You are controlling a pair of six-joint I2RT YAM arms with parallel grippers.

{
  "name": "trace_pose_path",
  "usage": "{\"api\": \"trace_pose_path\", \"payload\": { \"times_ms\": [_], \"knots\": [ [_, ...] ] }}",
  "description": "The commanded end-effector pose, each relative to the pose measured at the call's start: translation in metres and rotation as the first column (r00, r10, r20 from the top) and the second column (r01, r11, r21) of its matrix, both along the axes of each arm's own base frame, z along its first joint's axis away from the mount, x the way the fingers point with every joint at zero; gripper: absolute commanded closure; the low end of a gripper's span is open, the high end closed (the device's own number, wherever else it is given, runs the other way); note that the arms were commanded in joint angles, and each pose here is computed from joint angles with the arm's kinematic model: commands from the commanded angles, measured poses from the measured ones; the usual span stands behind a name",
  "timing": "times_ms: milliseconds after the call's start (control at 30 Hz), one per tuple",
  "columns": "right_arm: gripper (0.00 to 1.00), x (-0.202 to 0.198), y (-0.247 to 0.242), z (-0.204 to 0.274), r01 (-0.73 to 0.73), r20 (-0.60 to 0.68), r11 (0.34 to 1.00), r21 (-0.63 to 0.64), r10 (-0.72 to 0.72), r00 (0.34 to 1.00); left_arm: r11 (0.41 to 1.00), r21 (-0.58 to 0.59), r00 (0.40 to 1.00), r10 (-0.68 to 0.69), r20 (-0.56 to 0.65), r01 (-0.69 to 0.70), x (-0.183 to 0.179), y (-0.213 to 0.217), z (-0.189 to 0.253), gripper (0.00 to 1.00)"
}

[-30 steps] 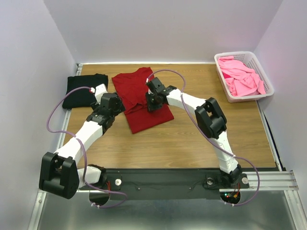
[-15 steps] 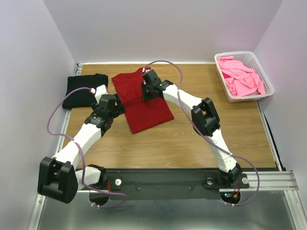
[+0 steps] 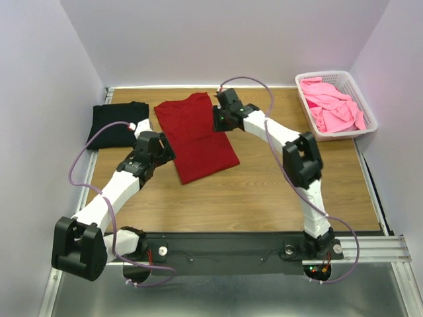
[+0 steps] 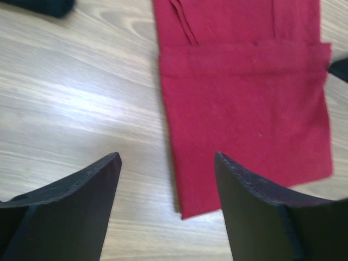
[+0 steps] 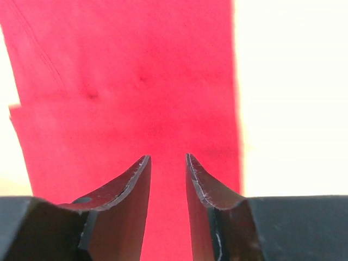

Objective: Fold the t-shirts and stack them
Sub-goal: Fold the tshirt

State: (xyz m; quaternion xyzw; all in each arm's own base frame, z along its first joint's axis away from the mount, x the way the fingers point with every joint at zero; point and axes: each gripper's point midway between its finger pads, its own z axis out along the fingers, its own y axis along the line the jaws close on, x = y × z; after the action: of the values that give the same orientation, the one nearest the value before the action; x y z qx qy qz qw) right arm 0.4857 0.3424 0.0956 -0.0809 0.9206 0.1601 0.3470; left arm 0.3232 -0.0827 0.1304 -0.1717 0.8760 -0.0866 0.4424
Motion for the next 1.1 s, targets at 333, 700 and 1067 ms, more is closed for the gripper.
{"api": "trace_pose_path", "payload": {
  "times_ms": [333,700,1067],
  "knots": [
    [0.84,-0.091,-0.063,0.002,-0.003,-0.158,0.987,0.159,0.029,0.987,0.968,-0.227,0.976,-0.146,-0.163,0.107,-0.036,-0.068,-0.052,0.44],
    [0.92,-0.098,-0.101,-0.068,0.079,-0.269,0.985,0.152,-0.036,0.963,0.978,-0.208,0.953,-0.047,-0.298,-0.017,-0.052,-0.059,-0.119,0.76],
    [0.92,-0.11,-0.12,-0.021,0.075,-0.222,0.967,0.245,-0.019,0.975,0.976,-0.216,0.97,-0.022,-0.241,-0.031,-0.062,-0.05,-0.089,0.73]
  ]
}}
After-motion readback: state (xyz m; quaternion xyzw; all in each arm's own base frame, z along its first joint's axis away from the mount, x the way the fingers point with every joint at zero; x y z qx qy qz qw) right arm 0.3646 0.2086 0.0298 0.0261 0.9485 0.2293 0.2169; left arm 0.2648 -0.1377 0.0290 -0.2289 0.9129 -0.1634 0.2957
